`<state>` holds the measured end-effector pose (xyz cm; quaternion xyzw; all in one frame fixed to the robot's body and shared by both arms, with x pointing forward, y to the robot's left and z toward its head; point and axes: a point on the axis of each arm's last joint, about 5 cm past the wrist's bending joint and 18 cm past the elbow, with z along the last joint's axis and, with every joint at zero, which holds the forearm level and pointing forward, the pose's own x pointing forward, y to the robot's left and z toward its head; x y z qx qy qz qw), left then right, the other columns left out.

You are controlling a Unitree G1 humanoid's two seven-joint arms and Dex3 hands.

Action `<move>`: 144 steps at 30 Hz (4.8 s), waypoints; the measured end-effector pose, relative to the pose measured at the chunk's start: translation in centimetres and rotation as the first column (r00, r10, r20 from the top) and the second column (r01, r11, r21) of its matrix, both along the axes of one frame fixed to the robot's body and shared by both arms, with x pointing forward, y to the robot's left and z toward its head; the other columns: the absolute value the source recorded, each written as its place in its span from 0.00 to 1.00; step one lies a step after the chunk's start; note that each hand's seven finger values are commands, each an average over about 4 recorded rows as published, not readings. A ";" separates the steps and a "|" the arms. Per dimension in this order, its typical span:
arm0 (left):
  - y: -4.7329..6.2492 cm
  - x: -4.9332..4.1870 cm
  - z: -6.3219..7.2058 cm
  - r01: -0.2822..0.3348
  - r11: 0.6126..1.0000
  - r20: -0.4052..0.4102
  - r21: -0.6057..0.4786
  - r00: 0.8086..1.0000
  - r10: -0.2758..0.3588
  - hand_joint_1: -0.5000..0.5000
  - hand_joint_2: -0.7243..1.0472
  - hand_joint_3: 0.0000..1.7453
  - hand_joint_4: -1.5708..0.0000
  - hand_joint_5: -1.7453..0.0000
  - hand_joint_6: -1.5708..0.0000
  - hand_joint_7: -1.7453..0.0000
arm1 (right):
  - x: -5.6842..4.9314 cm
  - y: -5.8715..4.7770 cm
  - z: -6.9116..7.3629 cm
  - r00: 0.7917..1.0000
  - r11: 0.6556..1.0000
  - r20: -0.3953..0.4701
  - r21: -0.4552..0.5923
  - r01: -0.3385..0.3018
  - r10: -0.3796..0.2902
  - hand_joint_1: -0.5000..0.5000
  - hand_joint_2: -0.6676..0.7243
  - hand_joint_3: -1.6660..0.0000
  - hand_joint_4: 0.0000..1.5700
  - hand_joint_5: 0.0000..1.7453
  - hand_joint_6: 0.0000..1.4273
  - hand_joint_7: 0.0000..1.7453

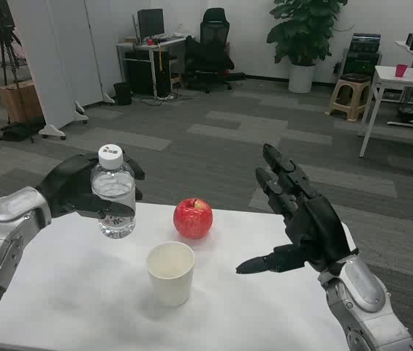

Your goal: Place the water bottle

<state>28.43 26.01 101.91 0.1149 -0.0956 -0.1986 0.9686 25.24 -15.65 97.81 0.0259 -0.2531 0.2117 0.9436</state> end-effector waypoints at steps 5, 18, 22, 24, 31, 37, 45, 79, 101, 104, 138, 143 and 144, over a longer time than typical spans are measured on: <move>0.4 -0.48 -0.5 -0.015 1.000 -0.012 -0.005 1.000 0.015 0.40 0.90 0.00 0.19 0.12 0.15 0.16 | 0.0 0.2 0.0 1.000 1.000 -0.003 -0.003 -0.006 0.006 0.04 0.28 1.00 0.00 0.00 0.00 0.00; 0.6 -0.62 -0.7 -0.023 1.000 -0.016 -0.009 1.000 0.023 0.38 0.90 0.00 0.19 0.12 0.15 0.16 | 0.1 0.4 0.0 1.000 1.000 -0.003 -0.004 -0.009 0.009 0.04 0.27 1.00 0.00 0.00 0.00 0.00; 0.6 -0.64 -0.7 -0.025 1.000 -0.016 -0.010 1.000 0.024 0.39 0.90 0.01 0.19 0.12 0.15 0.16 | 0.1 0.4 0.1 1.000 1.000 -0.002 -0.004 -0.010 0.010 0.04 0.27 1.00 0.00 0.00 0.00 0.00; 0.6 -0.64 -0.7 -0.025 1.000 -0.016 -0.010 1.000 0.025 0.38 0.90 0.00 0.19 0.12 0.15 0.16 | 0.1 0.4 0.1 1.000 1.000 -0.002 -0.004 -0.010 0.010 0.04 0.27 1.00 0.00 0.00 0.00 0.00; 0.6 -0.66 -0.8 -0.025 1.000 -0.017 -0.010 1.000 0.025 0.38 0.90 0.01 0.20 0.12 0.15 0.16 | 0.1 0.4 0.1 1.000 1.000 -0.003 -0.004 -0.010 0.010 0.04 0.27 1.00 0.00 0.00 0.00 0.00; 0.7 -0.69 -1.6 -0.031 0.999 -0.020 -0.022 0.999 0.030 0.38 0.90 0.01 0.23 0.12 0.15 0.16 | 0.1 0.4 0.0 1.000 1.000 -0.004 -0.005 -0.010 0.010 0.04 0.27 1.00 0.00 0.00 0.00 0.00; 0.6 -0.54 -4.7 -0.059 0.995 -0.042 -0.080 0.998 0.056 0.36 0.90 0.03 0.25 0.12 0.15 0.20 | 0.2 0.4 0.1 1.000 1.000 -0.003 -0.006 -0.012 0.012 0.04 0.27 1.00 0.00 0.00 0.00 0.00; -0.1 -0.42 -9.2 -0.090 0.983 -0.126 -0.161 0.990 0.070 0.03 1.00 0.04 0.90 0.50 0.52 0.72 | 0.3 0.5 -0.2 1.000 1.000 -0.018 -0.010 -0.015 0.015 0.04 0.27 1.00 0.00 0.00 0.00 0.00; -0.5 -0.41 -9.6 -0.043 0.957 -0.123 -0.288 0.992 0.007 0.00 0.16 0.05 1.00 0.82 1.00 1.00 | 0.3 0.6 -0.2 1.000 1.000 -0.018 -0.010 -0.015 0.015 0.04 0.27 1.00 0.00 0.00 0.00 0.00; -0.6 -0.40 -9.7 -0.039 0.952 -0.122 -0.303 0.993 0.002 0.00 0.06 0.05 1.00 0.78 1.00 1.00 | 0.3 0.6 -0.2 1.000 1.000 -0.018 -0.010 -0.015 0.015 0.04 0.27 1.00 0.00 0.00 0.00 0.00; 3.1 -2.43 -3.9 -0.127 0.914 0.171 -0.385 0.964 0.206 0.02 0.05 0.05 1.00 0.82 1.00 1.00 | 0.3 0.7 -0.1 1.000 1.000 -0.014 -0.009 -0.019 0.019 0.03 0.27 1.00 0.00 0.00 0.00 0.00; 2.7 -3.52 -1.6 -0.096 0.943 0.211 -0.319 0.963 0.169 0.02 0.05 0.05 1.00 0.82 1.00 1.00 | -0.1 0.9 0.8 0.999 0.999 0.039 0.002 -0.036 0.036 0.04 0.27 1.00 0.00 0.00 0.00 0.00; 2.6 -3.76 -1.2 -0.090 0.947 0.224 -0.309 0.961 0.164 0.02 0.05 0.05 1.00 0.82 1.00 1.00 | -0.2 0.9 1.2 0.998 0.999 0.057 0.006 -0.039 0.039 0.04 0.27 1.00 0.00 0.00 0.00 0.00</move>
